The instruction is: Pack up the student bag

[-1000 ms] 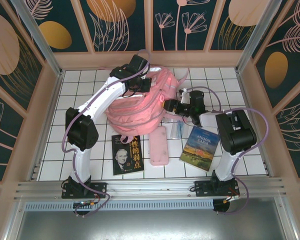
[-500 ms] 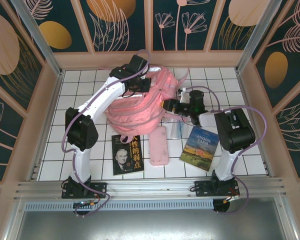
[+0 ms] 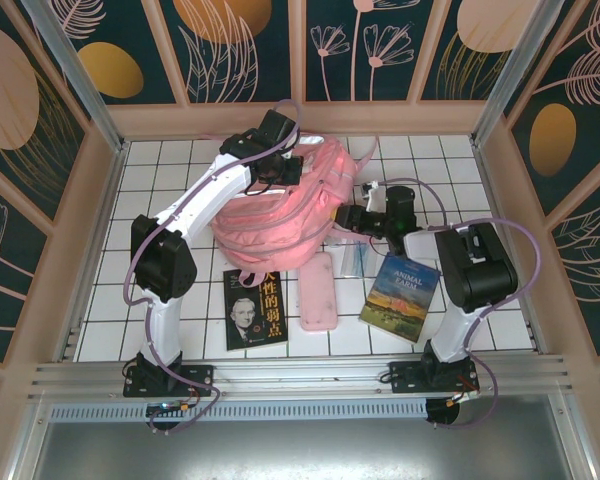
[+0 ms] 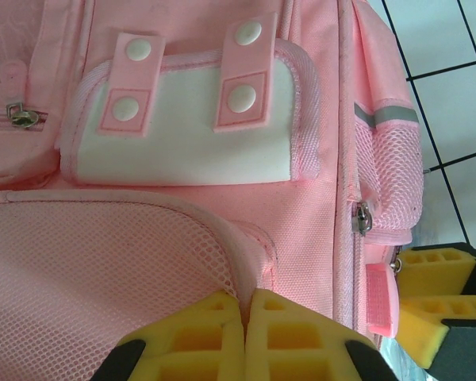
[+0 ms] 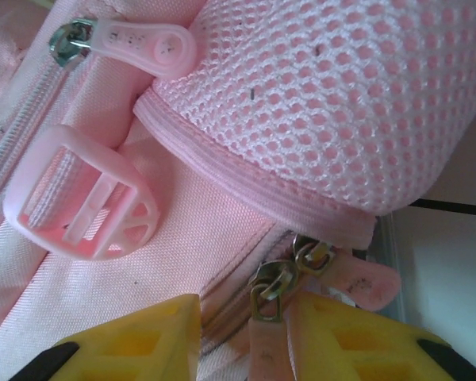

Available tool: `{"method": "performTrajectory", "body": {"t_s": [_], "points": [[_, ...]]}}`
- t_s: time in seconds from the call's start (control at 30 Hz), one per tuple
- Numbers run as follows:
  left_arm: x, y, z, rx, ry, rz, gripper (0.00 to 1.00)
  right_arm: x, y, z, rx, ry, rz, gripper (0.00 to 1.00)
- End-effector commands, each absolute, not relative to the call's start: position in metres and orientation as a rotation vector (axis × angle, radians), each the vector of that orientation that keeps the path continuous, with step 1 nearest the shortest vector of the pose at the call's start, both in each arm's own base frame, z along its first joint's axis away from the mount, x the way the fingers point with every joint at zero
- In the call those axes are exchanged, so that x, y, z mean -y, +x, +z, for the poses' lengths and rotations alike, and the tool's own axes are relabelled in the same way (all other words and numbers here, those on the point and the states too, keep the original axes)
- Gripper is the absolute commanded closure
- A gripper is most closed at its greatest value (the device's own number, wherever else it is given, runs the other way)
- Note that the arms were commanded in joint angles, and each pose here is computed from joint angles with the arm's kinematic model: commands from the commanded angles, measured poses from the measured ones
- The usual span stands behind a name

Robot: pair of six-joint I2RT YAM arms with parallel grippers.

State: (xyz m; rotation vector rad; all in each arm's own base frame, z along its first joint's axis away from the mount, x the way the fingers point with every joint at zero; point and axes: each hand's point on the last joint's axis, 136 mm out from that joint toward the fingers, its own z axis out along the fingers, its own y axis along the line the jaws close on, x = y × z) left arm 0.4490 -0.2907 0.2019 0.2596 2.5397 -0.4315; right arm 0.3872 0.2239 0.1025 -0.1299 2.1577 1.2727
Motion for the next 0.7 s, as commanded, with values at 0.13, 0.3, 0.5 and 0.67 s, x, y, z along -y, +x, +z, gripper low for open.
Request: {"method": "performTrajectory", "body": {"t_s": [0.13, 0.3, 0.5, 0.67], "points": [[0.302, 0.473, 0.255, -2.352, 0.24, -0.524, 1.0, -0.217, 0.383, 0.103, -2.187, -0.143, 1.215, 0.82], [0.3, 0.474, 0.255, -2.348, 0.237, -0.514, 1.0, -0.216, 0.385, 0.101, -2.207, -0.143, 1.194, 0.9], [0.302, 0.483, 0.242, -2.34, 0.201, -0.499, 1.0, -0.199, 0.388, 0.088, -2.343, -0.075, 1.002, 1.0], [0.319, 0.495, 0.224, -2.326, 0.153, -0.599, 1.0, -0.214, 0.367, 0.105, -2.38, -0.141, 1.132, 1.0]]}}
